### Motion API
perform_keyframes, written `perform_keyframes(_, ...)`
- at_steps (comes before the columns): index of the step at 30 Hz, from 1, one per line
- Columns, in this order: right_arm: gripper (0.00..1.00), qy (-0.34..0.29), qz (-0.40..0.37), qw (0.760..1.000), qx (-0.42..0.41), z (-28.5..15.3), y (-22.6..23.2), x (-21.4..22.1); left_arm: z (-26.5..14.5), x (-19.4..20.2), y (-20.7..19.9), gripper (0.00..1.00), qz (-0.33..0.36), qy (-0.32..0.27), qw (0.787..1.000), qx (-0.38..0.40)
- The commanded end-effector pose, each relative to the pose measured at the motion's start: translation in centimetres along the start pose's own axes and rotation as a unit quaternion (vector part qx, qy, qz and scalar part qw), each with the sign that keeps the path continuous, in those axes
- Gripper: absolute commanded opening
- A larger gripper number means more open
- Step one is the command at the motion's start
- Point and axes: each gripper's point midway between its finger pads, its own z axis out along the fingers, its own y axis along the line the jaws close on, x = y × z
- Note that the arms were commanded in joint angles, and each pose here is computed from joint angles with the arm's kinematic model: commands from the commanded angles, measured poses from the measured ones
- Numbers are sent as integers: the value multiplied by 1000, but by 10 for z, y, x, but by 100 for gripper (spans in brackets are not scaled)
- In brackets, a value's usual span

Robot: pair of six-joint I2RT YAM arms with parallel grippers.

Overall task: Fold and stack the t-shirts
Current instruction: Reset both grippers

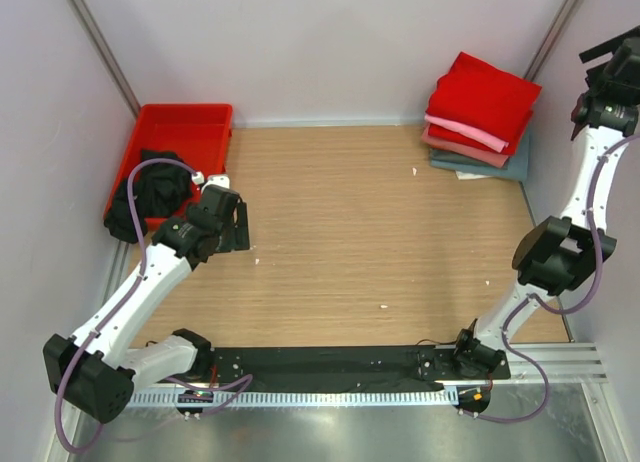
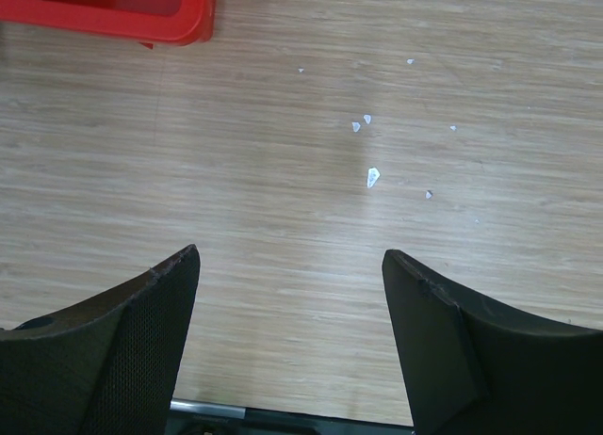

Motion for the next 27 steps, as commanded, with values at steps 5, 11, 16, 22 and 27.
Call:
perform_keyframes(5,97,-27,24,992,-124,-95,76,-12,-9,-12,-2,80,-10,-22,1000,12)
perform_keyframes(11,96,147,19,955,-256,-185,123,124,-11,-12,-2,80,-13,-25,1000,13)
perform_keyframes(16,97,281,-26,898,-337,-289,123,242,-8,-10,-4,80,-10,-18,1000,14)
perform_keyframes(22,97,383,-168,835,-359,-401,74,355,-9,-10,-4,80,-10,-20,1000,17)
perform_keyframes(27,97,418,-222,802,-364,-456,15,392,-10,-10,-5,80,-9,-19,1000,19)
